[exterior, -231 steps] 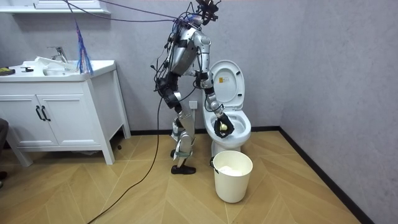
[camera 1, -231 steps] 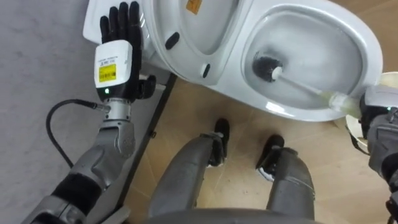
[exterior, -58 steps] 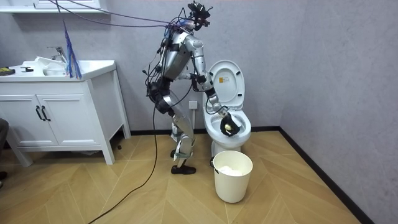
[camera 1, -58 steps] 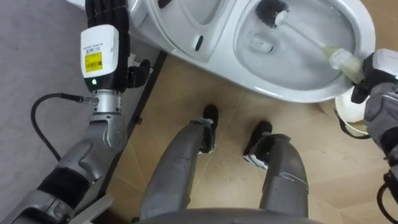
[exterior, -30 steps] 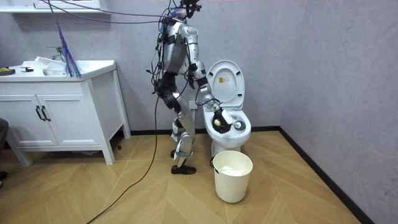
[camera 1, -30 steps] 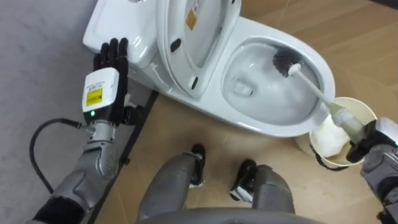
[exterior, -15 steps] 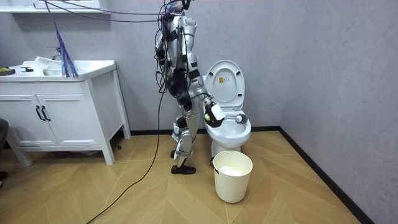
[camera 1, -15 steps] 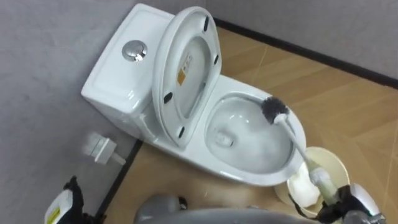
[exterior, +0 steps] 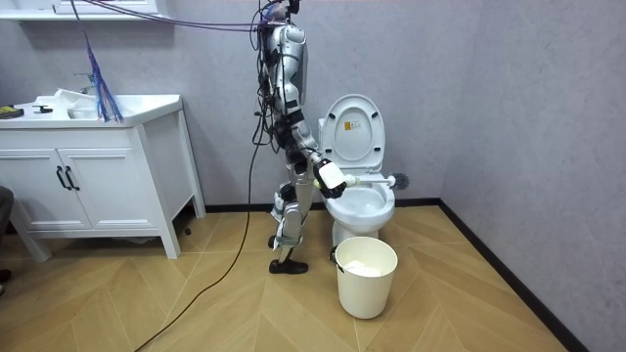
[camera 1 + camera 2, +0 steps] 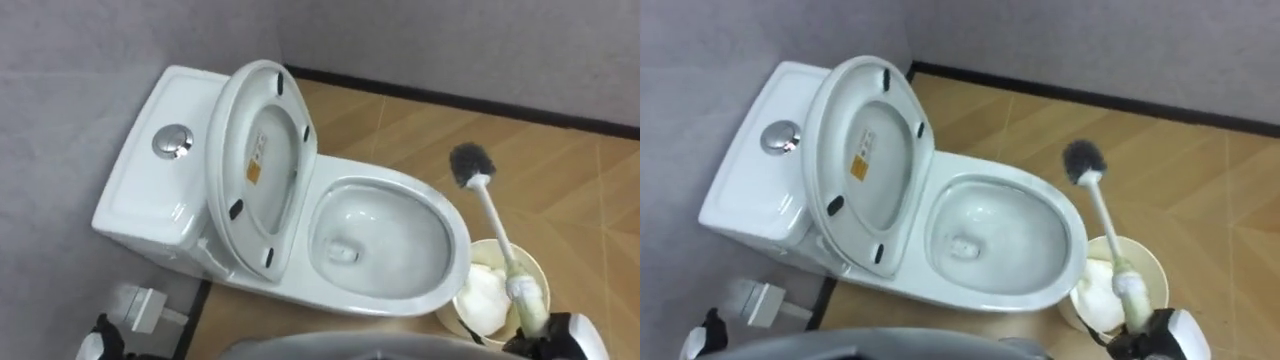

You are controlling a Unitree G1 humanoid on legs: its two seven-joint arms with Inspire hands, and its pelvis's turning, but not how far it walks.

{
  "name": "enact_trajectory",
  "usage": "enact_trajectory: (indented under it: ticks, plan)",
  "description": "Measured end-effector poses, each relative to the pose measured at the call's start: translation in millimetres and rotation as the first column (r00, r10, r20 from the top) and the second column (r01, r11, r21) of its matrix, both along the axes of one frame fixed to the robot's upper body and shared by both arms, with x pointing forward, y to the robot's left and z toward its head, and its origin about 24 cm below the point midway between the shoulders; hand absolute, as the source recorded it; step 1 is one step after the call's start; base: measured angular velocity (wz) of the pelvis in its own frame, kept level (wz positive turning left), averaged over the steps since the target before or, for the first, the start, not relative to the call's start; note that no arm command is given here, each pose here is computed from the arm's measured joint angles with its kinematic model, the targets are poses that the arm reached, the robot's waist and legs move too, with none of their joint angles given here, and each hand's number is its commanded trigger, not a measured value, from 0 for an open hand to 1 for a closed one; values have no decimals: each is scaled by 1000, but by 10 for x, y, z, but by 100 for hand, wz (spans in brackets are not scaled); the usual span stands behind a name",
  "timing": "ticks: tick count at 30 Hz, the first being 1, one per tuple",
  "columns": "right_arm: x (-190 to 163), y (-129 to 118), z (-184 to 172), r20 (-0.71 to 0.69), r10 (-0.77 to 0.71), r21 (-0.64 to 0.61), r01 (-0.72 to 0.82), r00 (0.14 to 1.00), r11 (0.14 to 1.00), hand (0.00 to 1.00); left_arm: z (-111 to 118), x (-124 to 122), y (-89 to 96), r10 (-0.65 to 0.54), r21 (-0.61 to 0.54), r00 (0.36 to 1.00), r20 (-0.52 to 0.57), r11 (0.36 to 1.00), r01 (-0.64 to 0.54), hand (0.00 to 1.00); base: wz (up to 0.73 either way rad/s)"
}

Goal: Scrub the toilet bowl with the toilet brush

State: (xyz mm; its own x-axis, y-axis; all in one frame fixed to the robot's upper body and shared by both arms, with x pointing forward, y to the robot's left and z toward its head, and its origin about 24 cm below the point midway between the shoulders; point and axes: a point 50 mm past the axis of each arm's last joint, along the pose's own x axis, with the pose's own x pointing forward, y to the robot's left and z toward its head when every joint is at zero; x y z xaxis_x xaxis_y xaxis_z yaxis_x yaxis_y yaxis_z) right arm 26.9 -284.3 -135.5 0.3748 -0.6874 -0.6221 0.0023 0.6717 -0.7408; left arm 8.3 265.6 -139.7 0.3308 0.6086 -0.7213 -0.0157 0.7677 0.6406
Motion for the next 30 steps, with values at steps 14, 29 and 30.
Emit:
enact_trajectory:
  ticks: [14, 29, 30]
  plan:
    - [-304, 47, -90, -30, -281, 27, 282, 959, 959, 100, -92, 152, -77, 37, -73, 999, -6, 997, -37, 0, -18]
    - [-428, 127, -143, -141, -242, 30, 249, 960, 968, 0, -126, 164, -79, -56, -69, 994, -93, 996, 50, 0, -8]
    - [-419, 132, -150, -155, -238, 33, 245, 959, 969, 0, -132, 128, -77, -53, -71, 992, -114, 996, 45, 0, 0]
